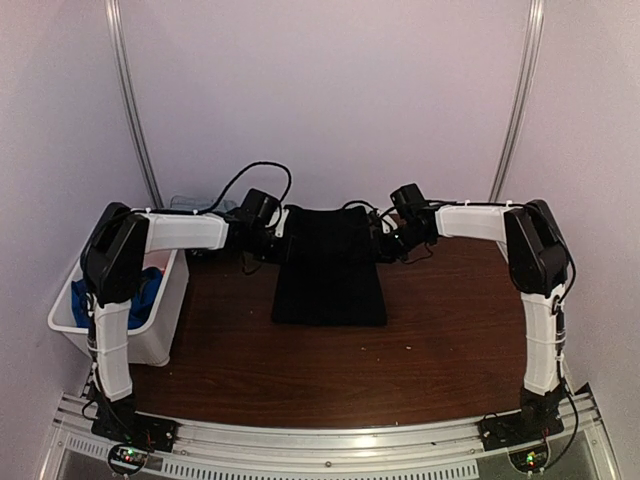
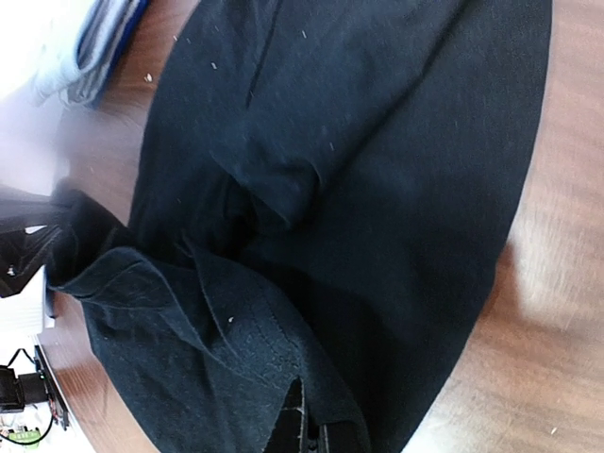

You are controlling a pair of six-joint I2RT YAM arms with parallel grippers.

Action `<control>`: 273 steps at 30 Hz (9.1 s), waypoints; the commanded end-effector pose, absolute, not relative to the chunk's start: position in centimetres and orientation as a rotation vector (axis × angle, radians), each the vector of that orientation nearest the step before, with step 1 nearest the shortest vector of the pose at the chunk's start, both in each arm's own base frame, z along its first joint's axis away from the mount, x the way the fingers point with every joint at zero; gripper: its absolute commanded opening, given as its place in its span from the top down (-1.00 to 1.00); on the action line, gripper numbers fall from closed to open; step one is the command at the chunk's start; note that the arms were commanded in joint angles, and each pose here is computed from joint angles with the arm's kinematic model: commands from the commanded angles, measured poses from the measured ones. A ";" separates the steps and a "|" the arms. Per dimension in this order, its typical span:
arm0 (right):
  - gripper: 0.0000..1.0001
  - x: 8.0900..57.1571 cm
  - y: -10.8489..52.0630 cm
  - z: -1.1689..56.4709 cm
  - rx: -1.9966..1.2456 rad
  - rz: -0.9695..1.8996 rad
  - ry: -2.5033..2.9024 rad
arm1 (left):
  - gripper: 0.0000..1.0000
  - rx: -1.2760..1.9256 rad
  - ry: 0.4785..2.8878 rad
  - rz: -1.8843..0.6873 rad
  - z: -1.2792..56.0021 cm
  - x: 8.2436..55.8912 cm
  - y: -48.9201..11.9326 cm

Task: Fold and stack the mixed laundry pile
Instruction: Fold the rectangle-folded T-shirt at the center of the board, then pick up the 2/3-rectangle-folded T-shirt from the center of the board, then fold the 2/3-rectangle-folded T-shirt at the center of the board, then move the square-folded T-shirt to the center of the board.

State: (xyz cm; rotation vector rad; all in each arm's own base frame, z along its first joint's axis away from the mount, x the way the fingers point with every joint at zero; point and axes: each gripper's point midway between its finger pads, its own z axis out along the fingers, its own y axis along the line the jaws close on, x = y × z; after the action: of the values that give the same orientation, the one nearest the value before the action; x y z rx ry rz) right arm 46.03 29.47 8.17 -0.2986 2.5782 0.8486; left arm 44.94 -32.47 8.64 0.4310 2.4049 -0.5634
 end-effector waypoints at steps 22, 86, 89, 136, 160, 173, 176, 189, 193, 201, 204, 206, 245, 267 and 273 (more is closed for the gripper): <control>-0.18 51.2 25.8 14.9 -0.211 0.895 2.432 | -0.24 0.387 2.315 -0.587 14.1 50.2 -30.6; 0.10 33.1 26.2 2.4 -0.096 1.231 2.812 | 0.27 0.230 2.636 -0.921 3.2 31.3 -30.0; 0.20 32.7 26.4 1.8 -0.093 1.244 2.823 | 0.39 0.241 2.610 -0.954 3.2 31.6 -30.6; 1.00 32.2 25.4 14.7 -0.216 1.141 2.839 | 1.00 0.363 2.490 -0.857 15.7 30.6 -29.7; 1.00 32.1 25.7 6.6 -0.143 1.160 2.865 | 1.00 0.372 2.617 -0.856 6.3 30.7 -30.0; 1.00 32.2 23.2 13.5 -0.084 1.135 2.765 | 1.00 0.392 2.504 -0.867 13.2 31.7 -29.5; 1.00 35.0 22.5 13.9 -0.066 1.117 2.732 | 1.00 0.377 2.474 -0.862 13.9 34.0 -29.8; 1.00 45.7 25.0 5.4 0.041 1.186 2.670 | 1.00 0.273 2.532 -0.814 5.3 43.7 -31.0; 1.00 45.7 25.0 3.0 0.043 1.160 2.720 | 1.00 0.280 2.573 -0.818 3.1 44.2 -31.6; 1.00 37.7 23.5 0.2 -0.008 1.099 2.867 | 1.00 0.458 2.660 -0.800 1.5 36.7 -31.0; 1.00 34.3 23.2 1.6 -0.041 1.107 2.883 | 1.00 0.537 2.651 -0.797 3.2 32.4 -30.3; 1.00 32.6 22.9 3.5 -0.051 1.111 2.866 | 1.00 0.547 2.655 -0.811 4.0 30.0 -29.6; -0.56 39.3 19.4 14.7 -0.151 1.031 2.604 | -0.63 0.972 2.092 -0.612 16.0 34.5 -33.2; 0.14 37.2 31.3 3.1 -0.487 1.252 2.776 | -0.60 1.682 1.770 -0.260 5.4 25.0 -40.4; 0.15 30.0 30.8 2.6 -0.571 1.237 2.866 | -0.63 1.755 1.730 -0.225 4.6 18.6 -38.0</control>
State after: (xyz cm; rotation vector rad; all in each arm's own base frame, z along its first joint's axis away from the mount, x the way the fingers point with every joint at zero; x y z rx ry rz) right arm 35.35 31.55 3.58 -0.5030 2.7625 1.3072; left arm 21.61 -39.36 3.93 1.7243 1.7906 -0.2754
